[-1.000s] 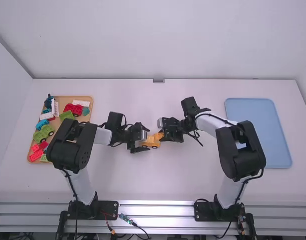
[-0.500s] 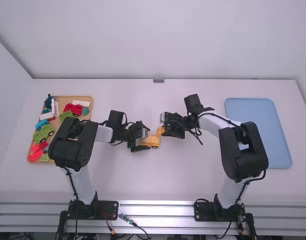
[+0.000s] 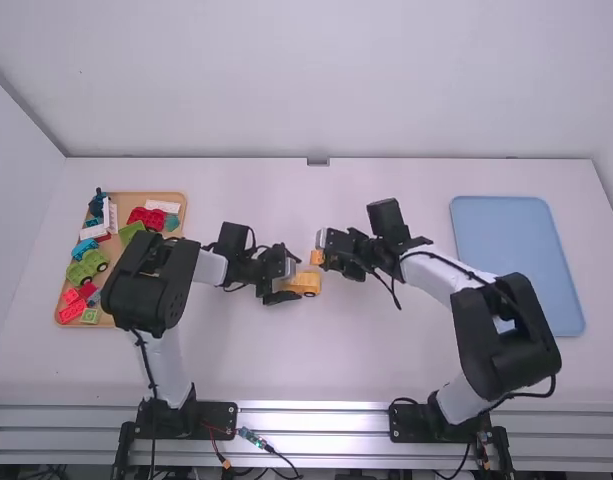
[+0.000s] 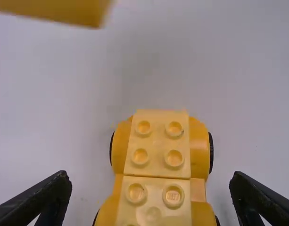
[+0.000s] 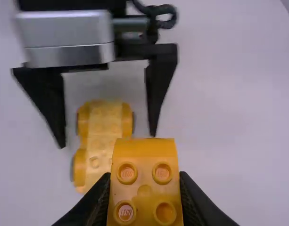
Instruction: Assemble lego blocks to make yellow taxi
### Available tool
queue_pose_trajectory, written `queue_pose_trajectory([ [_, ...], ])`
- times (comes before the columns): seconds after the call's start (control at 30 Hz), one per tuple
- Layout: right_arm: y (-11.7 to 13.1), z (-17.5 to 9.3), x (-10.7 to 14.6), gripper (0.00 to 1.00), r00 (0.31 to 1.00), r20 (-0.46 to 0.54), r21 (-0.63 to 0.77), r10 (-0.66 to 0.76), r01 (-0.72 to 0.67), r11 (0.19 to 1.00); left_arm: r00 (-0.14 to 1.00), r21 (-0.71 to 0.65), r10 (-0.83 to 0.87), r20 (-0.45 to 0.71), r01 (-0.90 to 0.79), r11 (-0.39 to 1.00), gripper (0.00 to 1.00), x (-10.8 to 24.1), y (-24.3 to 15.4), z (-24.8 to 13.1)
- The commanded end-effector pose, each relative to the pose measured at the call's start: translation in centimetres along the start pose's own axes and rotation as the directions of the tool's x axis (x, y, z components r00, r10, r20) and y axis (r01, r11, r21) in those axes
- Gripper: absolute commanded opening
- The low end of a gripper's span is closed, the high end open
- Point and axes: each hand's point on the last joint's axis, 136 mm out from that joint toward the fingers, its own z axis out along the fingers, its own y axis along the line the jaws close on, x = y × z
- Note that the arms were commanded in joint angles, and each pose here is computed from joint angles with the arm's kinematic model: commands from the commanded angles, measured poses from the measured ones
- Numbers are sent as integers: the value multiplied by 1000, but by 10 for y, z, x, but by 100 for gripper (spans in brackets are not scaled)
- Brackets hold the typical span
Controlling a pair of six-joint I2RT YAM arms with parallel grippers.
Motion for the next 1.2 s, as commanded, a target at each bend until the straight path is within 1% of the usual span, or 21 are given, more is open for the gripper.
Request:
queue_pose_trajectory([
  [0.0, 8, -13, -11, 0, 1000, 19, 26, -1, 0, 1000, 1000, 14, -15, 27, 15, 1000, 90, 0, 2, 3],
  [0.1, 10, -17, -4, 0, 999, 23, 31, 25, -26, 999, 999, 26, -16, 44, 15, 1000, 90, -4, 5, 3],
  [0.17, 13, -18, -6, 0, 995, 79, 3, 64, -64, 998, 998, 41, -16, 68, 13, 999, 89, -10, 6, 3],
  [0.2, 13, -18, -6, 0, 994, 87, -2, 68, -68, 998, 998, 41, -15, 67, 13, 999, 88, -10, 7, 3],
  [0.3, 13, -11, -1, 0, 991, 92, -22, 97, -95, 995, 998, 36, -14, 58, 12, 999, 81, -9, 7, 3],
  [0.37, 12, -6, 2, 0, 988, 96, -29, 119, -117, 993, 998, 37, -16, 57, 14, 999, 79, -8, 6, 3],
  [0.43, 11, 1, 6, 0, 985, 93, -44, 146, -142, 989, 999, 38, -28, 40, 26, 999, 80, -3, 2, 4],
  [0.5, 13, 4, 5, 0, 985, 91, -54, 144, -139, 989, 999, 40, -28, 33, 27, 999, 80, 0, -2, 4],
  [0.67, 17, 7, 2, 0, 988, 92, -64, 124, -118, 991, 996, 68, 22, 87, -28, 997, 80, -6, -12, 3],
  [0.87, 18, 7, 2, 0, 988, 93, -67, 125, -119, 991, 997, 72, 48, 67, -52, 996, 80, -1, -11, 15],
  [0.93, 18, 7, 2, 0, 988, 92, -66, 128, -122, 990, 997, 73, 26, 66, -31, 997, 78, 3, -8, 18],
  [1.03, 17, 7, 3, 0, 988, 91, -65, 129, -123, 990, 994, 108, -35, 106, 24, 994, 75, 5, -7, 24],
  [1.17, 18, 7, 3, 0, 987, 89, -67, 131, -125, 990, 994, 107, -20, 105, 9, 994, 73, 9, -5, 21],
])
